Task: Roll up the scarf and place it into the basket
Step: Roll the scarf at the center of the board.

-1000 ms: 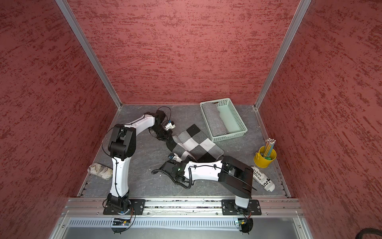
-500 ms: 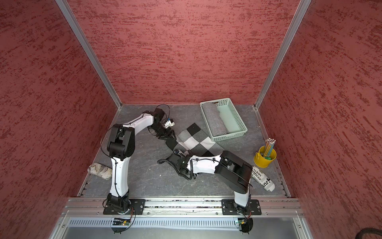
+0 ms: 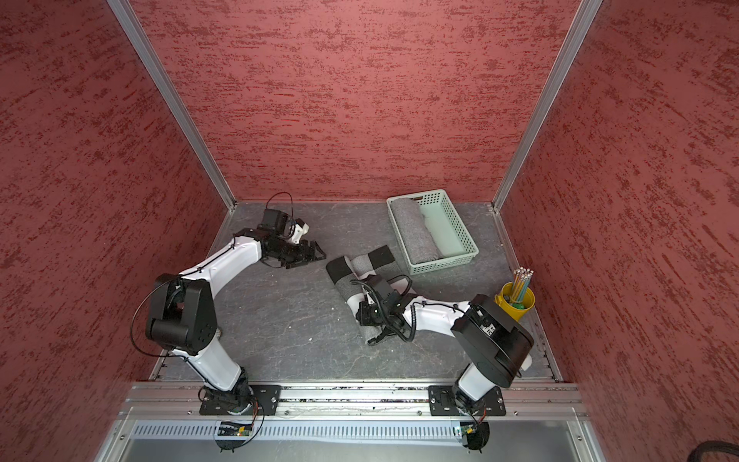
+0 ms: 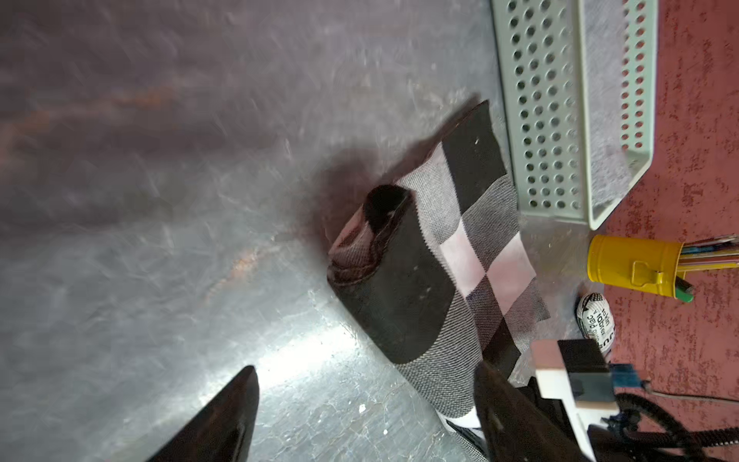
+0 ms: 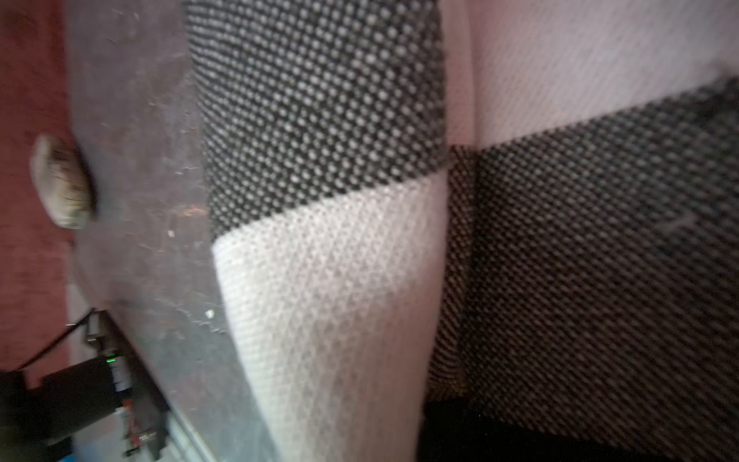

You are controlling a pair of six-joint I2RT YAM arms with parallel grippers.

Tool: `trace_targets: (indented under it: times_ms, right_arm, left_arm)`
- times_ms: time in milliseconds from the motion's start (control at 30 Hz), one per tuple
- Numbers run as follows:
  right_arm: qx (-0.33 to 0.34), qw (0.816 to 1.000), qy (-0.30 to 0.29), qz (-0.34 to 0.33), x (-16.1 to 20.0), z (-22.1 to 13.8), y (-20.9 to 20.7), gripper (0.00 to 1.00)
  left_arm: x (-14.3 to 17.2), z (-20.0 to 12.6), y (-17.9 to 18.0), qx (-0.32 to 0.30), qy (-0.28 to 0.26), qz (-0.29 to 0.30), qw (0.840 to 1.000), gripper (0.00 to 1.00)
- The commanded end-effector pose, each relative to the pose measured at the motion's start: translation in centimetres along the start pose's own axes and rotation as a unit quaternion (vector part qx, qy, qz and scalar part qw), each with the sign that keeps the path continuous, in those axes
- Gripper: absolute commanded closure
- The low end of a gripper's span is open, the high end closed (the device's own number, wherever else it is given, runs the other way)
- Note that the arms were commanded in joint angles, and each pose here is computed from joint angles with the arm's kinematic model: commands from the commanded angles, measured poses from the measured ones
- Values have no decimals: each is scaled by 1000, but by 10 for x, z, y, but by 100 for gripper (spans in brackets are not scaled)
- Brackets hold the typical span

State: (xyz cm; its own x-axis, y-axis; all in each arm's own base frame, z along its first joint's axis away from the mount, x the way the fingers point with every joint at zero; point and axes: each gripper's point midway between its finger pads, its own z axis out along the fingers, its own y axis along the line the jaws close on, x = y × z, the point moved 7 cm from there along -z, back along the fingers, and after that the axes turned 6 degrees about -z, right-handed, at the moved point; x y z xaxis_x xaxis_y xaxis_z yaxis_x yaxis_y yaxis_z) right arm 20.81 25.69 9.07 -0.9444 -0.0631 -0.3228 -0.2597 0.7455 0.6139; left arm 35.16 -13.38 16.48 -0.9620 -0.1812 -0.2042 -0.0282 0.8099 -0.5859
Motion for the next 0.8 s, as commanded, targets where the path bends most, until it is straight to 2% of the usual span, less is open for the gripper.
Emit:
trace_targets:
  times_ms: [0, 200, 400, 500, 533, 600, 667, 767]
  right_arm:
    - [-114, 989, 5, 91, 10, -5, 3, 100]
    - [-149, 983, -17, 107, 16, -5, -5, 100]
    - [-167, 979, -17, 116, 18, 9, -11, 100]
    - [-187, 976, -19, 110, 13, 16, -7, 100]
    - [-193, 975, -18, 106, 10, 19, -5, 100]
    - [-197, 975, -14, 98, 5, 24, -1, 100]
    - [-176, 980, -1, 91, 2, 31, 0, 90]
    - [-85, 994, 16, 61, -1, 31, -3, 67]
  left_arm:
    - [14, 17, -18, 26, -25, -47, 998, 14]
    - [53, 63, -39, 57, 8, -75, 996, 14]
    - [73, 85, -55, 58, 21, -68, 996, 16]
    - [77, 91, -49, 35, 21, -74, 996, 30]
    - [77, 92, -45, 22, 16, -78, 997, 39]
    - [74, 90, -37, -18, -1, -73, 997, 63]
    - [67, 82, -31, -69, -26, -60, 995, 87]
    - [55, 65, -25, -160, -54, -24, 985, 100]
